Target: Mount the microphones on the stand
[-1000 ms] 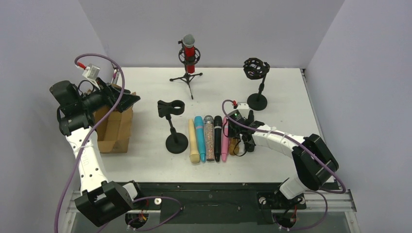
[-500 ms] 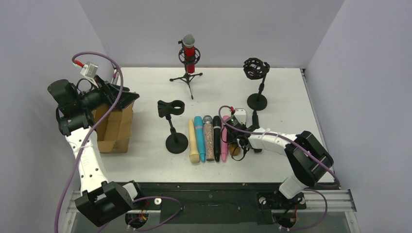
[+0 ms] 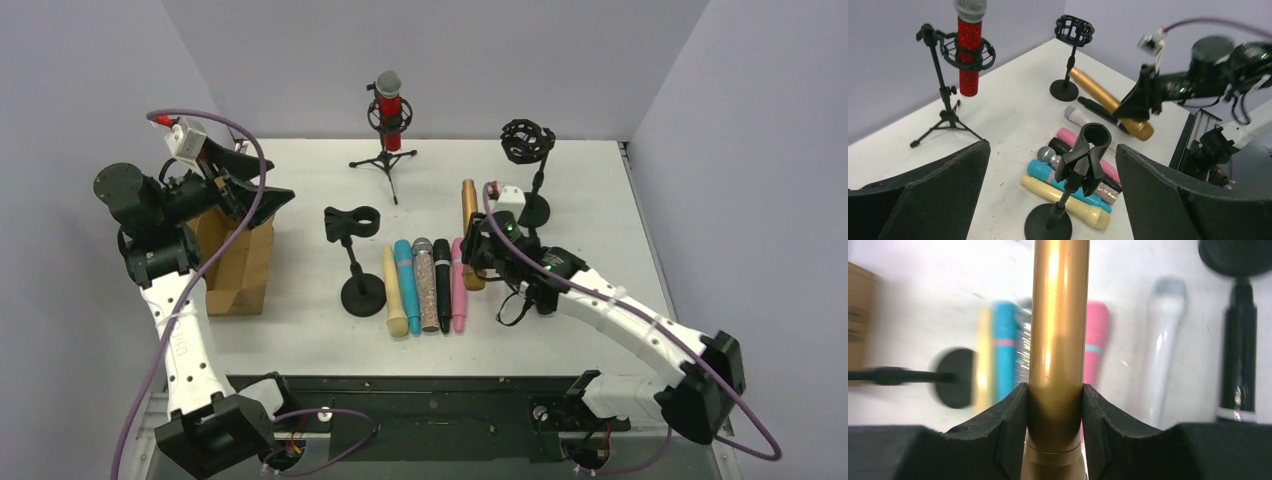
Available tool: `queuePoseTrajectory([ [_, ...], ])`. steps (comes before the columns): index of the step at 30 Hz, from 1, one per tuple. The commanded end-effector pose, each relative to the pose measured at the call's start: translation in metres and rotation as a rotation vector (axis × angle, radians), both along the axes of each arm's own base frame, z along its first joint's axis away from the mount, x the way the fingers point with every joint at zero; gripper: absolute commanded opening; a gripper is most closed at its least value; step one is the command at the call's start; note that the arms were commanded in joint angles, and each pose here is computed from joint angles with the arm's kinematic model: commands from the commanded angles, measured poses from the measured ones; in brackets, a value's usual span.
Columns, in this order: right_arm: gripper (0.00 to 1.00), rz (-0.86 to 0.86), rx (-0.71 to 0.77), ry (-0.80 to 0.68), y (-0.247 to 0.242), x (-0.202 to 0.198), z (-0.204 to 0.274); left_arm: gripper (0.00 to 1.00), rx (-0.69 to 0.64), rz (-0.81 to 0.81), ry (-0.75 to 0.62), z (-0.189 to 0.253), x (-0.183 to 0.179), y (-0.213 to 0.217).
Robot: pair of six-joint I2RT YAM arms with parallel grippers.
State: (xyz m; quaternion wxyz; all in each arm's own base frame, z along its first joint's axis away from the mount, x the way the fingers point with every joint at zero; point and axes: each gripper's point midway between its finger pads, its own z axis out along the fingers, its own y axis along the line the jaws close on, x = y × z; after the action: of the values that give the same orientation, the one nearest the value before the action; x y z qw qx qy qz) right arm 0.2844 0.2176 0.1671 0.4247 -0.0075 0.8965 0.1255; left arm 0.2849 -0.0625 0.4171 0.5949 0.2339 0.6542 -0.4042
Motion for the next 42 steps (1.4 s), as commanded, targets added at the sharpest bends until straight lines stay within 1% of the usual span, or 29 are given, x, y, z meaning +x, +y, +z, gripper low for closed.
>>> queuePoseTrajectory([
  [1,0.0,0.151,0.211,-0.149,0.023,-0.013,0.11,0.96,0.145,-0.042,-0.324,0.047,-0.021,-0.022],
  [2,0.0,0.217,0.263,-0.167,0.034,-0.02,0.138,0.96,0.189,-0.018,-0.422,0.054,-0.022,-0.023],
  [3,0.0,0.247,0.282,-0.174,0.039,-0.023,0.15,0.96,0.207,-0.007,-0.477,0.059,-0.023,-0.026],
  [4,0.0,0.329,0.33,-0.178,0.052,-0.031,0.174,0.96,0.266,0.015,-0.585,0.065,-0.027,-0.028],
  [5,0.0,0.366,0.353,-0.183,0.058,-0.035,0.186,0.96,0.28,0.056,-0.637,0.071,-0.024,-0.028],
  [6,0.0,0.433,0.397,-0.193,0.069,-0.043,0.21,0.96,0.35,0.088,-0.743,0.078,-0.027,-0.028],
  [7,0.0,0.466,0.411,-0.186,0.075,-0.048,0.218,0.96,0.376,0.125,-0.803,0.086,-0.03,-0.029],
  [8,0.0,0.526,0.448,-0.2,0.085,-0.054,0.24,0.96,0.438,0.138,-0.876,0.089,-0.03,-0.03],
  [9,0.0,0.556,0.466,-0.198,0.09,-0.059,0.248,0.96,0.479,0.158,-0.931,0.094,-0.035,-0.029],
  [10,0.0,0.615,0.499,-0.2,0.1,-0.066,0.264,0.96,0.554,0.168,-1.001,0.094,-0.035,-0.028],
  [12,0.0,0.695,0.545,-0.195,0.115,-0.077,0.282,0.96,0.667,0.189,-1.133,0.096,-0.044,-0.029],
  [13,0.0,0.713,0.567,-0.192,0.119,-0.08,0.288,0.96,0.699,0.196,-1.18,0.098,-0.052,-0.03],
  [14,0.0,0.757,0.591,-0.182,0.127,-0.085,0.294,0.96,0.771,0.195,-1.243,0.095,-0.054,-0.03],
  [15,0.0,0.775,0.625,-0.177,0.134,-0.086,0.301,0.96,0.803,0.18,-1.284,0.093,-0.063,-0.033],
  [16,0.0,0.817,0.652,-0.164,0.14,-0.093,0.305,0.96,0.879,0.17,-1.347,0.087,-0.065,-0.033],
  [17,0.0,0.834,0.691,-0.157,0.149,-0.093,0.312,0.96,0.917,0.153,-1.399,0.084,-0.073,-0.036],
  [18,0.0,0.867,0.716,-0.141,0.154,-0.099,0.316,0.96,0.986,0.141,-1.466,0.078,-0.075,-0.037],
  [21,0.0,0.921,0.78,-0.091,0.173,-0.107,0.324,0.96,1.098,0.114,-1.618,0.062,-0.085,-0.042],
  [23,0.0,0.968,0.798,-0.071,0.185,-0.116,0.328,0.96,1.202,0.08,-1.729,0.05,-0.088,-0.044],
  [27,0.0,1.051,0.84,0.001,0.205,-0.129,0.33,0.96,1.319,0.007,-1.816,0.032,-0.086,-0.045],
  [29,0.0,1.081,0.838,0.035,0.214,-0.136,0.326,0.96,1.331,0.014,-1.841,0.033,-0.084,-0.045],
  [31,0.0,1.105,0.819,0.058,0.22,-0.142,0.319,0.96,1.322,0.033,-1.859,0.036,-0.083,-0.045],
  [34,0.0,1.111,0.772,0.074,0.224,-0.144,0.305,0.96,1.311,0.044,-1.847,0.039,-0.081,-0.044],
  [38,0.0,1.128,0.743,0.091,0.228,-0.147,0.291,0.96,1.283,0.076,-1.817,0.045,-0.077,-0.042],
  [40,0.0,1.13,0.728,0.103,0.23,-0.146,0.284,0.96,1.236,0.1,-1.773,0.053,-0.076,-0.041],
  [42,0.0,1.133,0.718,0.113,0.231,-0.146,0.278,0.96,1.229,0.099,-1.75,0.053,-0.075,-0.04],
])
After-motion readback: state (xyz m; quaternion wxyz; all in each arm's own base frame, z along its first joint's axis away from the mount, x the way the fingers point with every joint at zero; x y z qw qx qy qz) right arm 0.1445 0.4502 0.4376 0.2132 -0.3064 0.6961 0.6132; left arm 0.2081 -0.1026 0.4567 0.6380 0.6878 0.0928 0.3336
